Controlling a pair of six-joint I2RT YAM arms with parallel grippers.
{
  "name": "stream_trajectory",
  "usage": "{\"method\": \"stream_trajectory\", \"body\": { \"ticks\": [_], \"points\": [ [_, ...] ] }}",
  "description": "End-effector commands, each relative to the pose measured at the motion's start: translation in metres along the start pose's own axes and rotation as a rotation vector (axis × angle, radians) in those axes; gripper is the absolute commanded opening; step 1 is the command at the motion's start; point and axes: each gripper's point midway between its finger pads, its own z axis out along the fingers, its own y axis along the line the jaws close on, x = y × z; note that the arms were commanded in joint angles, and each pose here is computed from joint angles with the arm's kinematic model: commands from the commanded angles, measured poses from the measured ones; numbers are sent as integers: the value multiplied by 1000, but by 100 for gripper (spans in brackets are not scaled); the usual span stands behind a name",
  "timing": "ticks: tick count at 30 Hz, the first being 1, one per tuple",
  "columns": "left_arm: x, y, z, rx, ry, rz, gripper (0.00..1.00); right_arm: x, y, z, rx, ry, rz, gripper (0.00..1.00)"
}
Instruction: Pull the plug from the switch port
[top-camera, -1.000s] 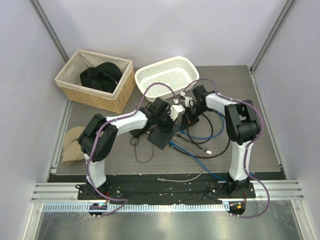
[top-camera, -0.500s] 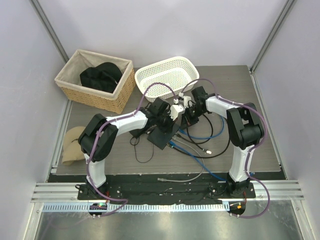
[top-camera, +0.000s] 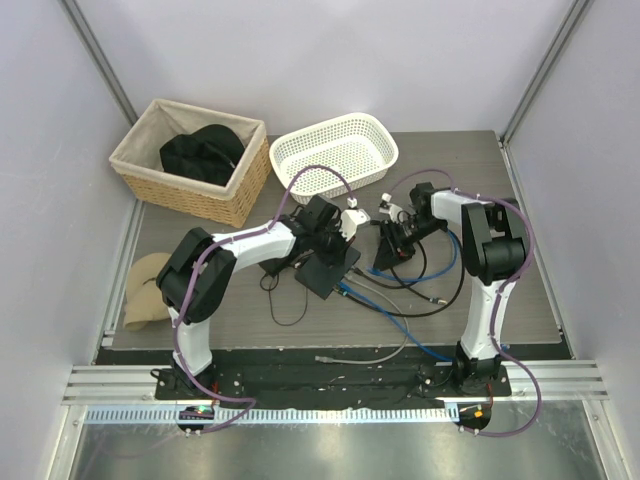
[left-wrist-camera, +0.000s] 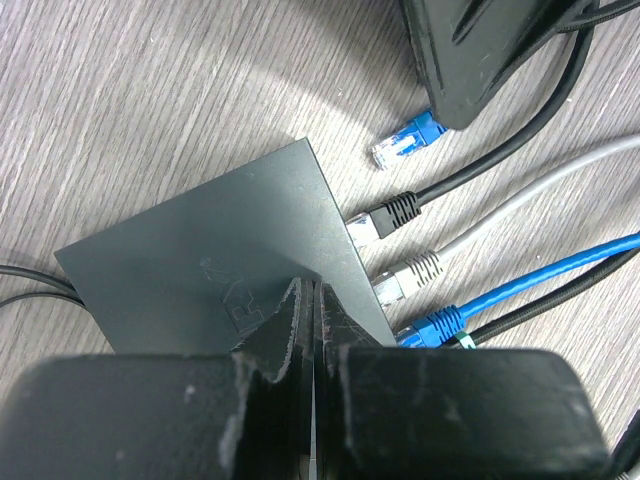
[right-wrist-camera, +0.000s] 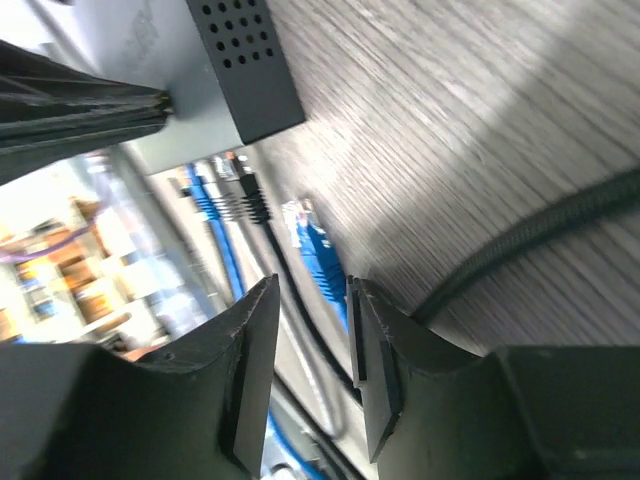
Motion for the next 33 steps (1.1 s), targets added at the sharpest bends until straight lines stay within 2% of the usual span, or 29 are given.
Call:
{"method": "stream_trajectory", "body": {
  "ticks": [1,3,9,17,25,28,29,31,33],
  "points": [
    [56,-3,4,-2,175,-29,0,14,-6,12,-78,79,24,43],
    [56,-2,2,-7,176,-19,0,12,-4,8,-71,70,-21,44],
    [61,-3,3,-3,183,-25,0,5,-21,-11,135,61,-212,47],
    [58,-2,4,-5,179,-23,0,19,-40,-11,354,127,-494,48],
    [56,-1,7,-4,174,-26,0,13,-60,-13,535,142,-570,43],
    [57,-1,6,-6,176,-27,0,12,-73,-13,602,144,-580,37],
    [56,-1,6,-7,173,-27,0,9,-77,-11,618,133,-579,29],
    [57,-1,6,-5,177,-29,0,8,-84,-11,650,128,-567,20],
    [57,-1,7,-5,177,-29,0,0,-86,-13,681,92,-547,5]
  ]
}}
